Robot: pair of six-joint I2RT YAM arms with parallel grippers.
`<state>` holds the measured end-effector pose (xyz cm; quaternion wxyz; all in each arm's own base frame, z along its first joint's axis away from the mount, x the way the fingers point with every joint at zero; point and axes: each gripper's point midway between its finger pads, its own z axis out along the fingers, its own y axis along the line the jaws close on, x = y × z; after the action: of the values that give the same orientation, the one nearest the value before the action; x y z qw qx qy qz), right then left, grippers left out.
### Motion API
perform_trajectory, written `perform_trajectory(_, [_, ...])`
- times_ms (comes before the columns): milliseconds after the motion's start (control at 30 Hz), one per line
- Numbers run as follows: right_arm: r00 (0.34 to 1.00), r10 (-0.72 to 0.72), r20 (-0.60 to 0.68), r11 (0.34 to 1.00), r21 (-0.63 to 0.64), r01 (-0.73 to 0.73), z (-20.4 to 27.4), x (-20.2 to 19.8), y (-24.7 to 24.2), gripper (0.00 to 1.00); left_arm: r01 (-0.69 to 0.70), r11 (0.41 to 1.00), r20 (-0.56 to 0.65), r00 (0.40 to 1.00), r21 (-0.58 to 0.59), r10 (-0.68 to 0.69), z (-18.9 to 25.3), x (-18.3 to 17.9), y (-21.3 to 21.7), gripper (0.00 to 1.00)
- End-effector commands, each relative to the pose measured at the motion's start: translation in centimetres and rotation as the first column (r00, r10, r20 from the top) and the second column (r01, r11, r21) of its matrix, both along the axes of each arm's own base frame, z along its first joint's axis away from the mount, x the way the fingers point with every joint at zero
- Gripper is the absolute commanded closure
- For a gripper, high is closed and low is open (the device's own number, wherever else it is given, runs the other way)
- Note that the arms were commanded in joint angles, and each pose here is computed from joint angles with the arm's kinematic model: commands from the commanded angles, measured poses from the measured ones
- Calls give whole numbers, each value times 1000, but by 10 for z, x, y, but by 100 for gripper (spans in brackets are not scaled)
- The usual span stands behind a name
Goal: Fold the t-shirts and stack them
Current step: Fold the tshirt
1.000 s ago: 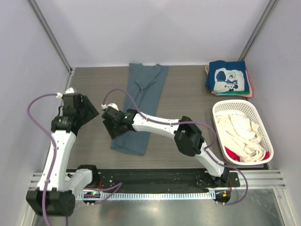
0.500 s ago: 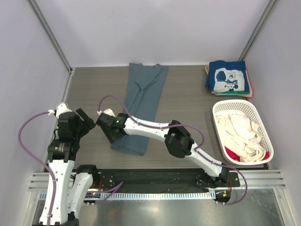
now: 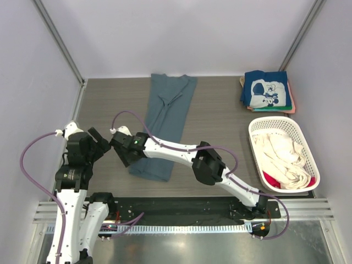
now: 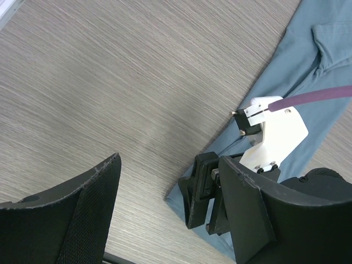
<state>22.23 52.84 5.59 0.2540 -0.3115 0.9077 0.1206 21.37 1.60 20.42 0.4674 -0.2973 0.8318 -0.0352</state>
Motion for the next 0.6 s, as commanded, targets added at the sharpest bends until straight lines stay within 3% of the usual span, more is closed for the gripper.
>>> perform_trajectory(0, [1000,30,9,998,56,-30,12,-16,20,39,-30,1000,71,997,5,29,15,5,5,27])
perform_trajectory(300, [999,29,-13,999,-32,-30,-18,-31,6,53,-118,993,156,981,11,115,30,-9,18,27])
perform_trajectory(433, [1000,14,4,999,-45,-14,-18,-30,3,69,-119,993,145,983,13,116,28,-8,18,27])
perform_trajectory(567, [1000,3,25,999,-34,-2,-7,-26,3,78,-114,993,138,984,13,111,27,-7,18,26])
